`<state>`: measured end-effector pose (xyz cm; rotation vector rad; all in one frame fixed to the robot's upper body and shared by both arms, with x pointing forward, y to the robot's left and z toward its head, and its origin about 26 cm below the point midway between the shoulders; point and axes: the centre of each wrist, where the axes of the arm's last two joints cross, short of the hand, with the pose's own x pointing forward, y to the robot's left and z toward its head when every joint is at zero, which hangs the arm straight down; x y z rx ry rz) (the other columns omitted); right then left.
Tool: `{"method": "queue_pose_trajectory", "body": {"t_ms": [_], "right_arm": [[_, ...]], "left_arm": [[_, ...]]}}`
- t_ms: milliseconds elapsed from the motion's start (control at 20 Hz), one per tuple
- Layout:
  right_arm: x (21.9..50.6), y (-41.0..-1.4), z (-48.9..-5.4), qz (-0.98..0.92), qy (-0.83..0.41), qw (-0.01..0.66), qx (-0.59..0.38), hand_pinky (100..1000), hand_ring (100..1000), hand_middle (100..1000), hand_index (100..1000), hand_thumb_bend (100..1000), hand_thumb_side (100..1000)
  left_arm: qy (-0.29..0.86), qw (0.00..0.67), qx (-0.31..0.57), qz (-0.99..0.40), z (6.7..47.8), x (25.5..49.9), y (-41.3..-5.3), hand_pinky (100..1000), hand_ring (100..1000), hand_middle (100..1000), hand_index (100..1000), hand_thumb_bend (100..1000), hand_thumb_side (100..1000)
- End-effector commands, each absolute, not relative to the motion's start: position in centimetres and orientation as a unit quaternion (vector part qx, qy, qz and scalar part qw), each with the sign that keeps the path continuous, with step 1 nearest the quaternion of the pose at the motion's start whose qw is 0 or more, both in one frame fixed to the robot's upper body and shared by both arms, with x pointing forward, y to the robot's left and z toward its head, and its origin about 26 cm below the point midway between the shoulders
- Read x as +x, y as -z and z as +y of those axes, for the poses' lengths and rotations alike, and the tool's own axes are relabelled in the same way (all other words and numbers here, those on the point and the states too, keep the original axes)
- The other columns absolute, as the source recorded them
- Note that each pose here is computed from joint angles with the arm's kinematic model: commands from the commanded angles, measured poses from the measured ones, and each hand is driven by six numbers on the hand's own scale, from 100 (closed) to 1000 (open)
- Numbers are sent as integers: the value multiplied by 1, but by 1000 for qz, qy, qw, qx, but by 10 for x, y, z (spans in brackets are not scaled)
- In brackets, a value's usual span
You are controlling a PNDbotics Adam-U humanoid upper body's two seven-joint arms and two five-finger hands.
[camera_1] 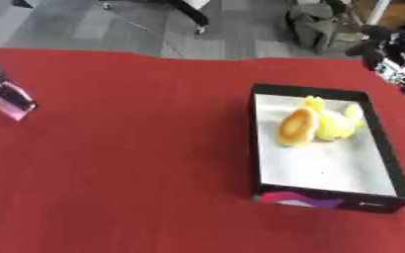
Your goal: Pick up the objects with one hand, pass them to the other hand, and then place them into the box on the other side of the table.
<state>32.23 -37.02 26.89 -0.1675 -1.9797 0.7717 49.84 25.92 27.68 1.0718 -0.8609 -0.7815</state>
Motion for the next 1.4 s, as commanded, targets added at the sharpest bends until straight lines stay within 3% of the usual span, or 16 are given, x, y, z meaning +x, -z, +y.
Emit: {"method": "queue_pose_trajectory", "body": {"t_ms": [50, 250, 450, 650, 850, 1100, 1400], "right_arm": [[318, -283, -376, -818, -317, 473, -81, 1000, 1000, 808, 1000, 100, 561], [317, -286, -373, -824, -313, 466, -73, 1000, 1000, 808, 1000, 100, 549], [315, -292, -368, -838, -311, 443, -70, 1000, 1000, 813, 1000, 100, 511], [311, -295, -359, -848, -324, 414, -68, 1000, 1000, 824, 1000, 100, 504], [312, -291, -349, -832, -352, 428, -41, 1000, 1000, 830, 1000, 100, 618], [314, -298, -336, -809, -387, 442, -2, 1000, 1000, 838, 1000, 100, 636], [320, -294, -308, -773, -437, 457, 51, 1000, 1000, 850, 1000, 100, 774]], "left_arm": [[310, 745, 451, -380, 258, 486, -305, 799, 739, 647, 561, 100, 266], [326, 715, 449, -426, 249, 474, -311, 768, 703, 622, 559, 100, 324], [346, 671, 434, -492, 233, 460, -318, 727, 651, 590, 557, 100, 441], [364, 623, 411, -557, 218, 444, -320, 706, 604, 559, 554, 100, 466], [394, 567, 394, -607, 198, 428, -316, 695, 580, 538, 554, 100, 482], [430, 487, 370, -664, 177, 403, -311, 691, 573, 537, 556, 100, 490], [461, 383, 362, -714, 153, 372, -302, 684, 582, 558, 561, 100, 404]]}}
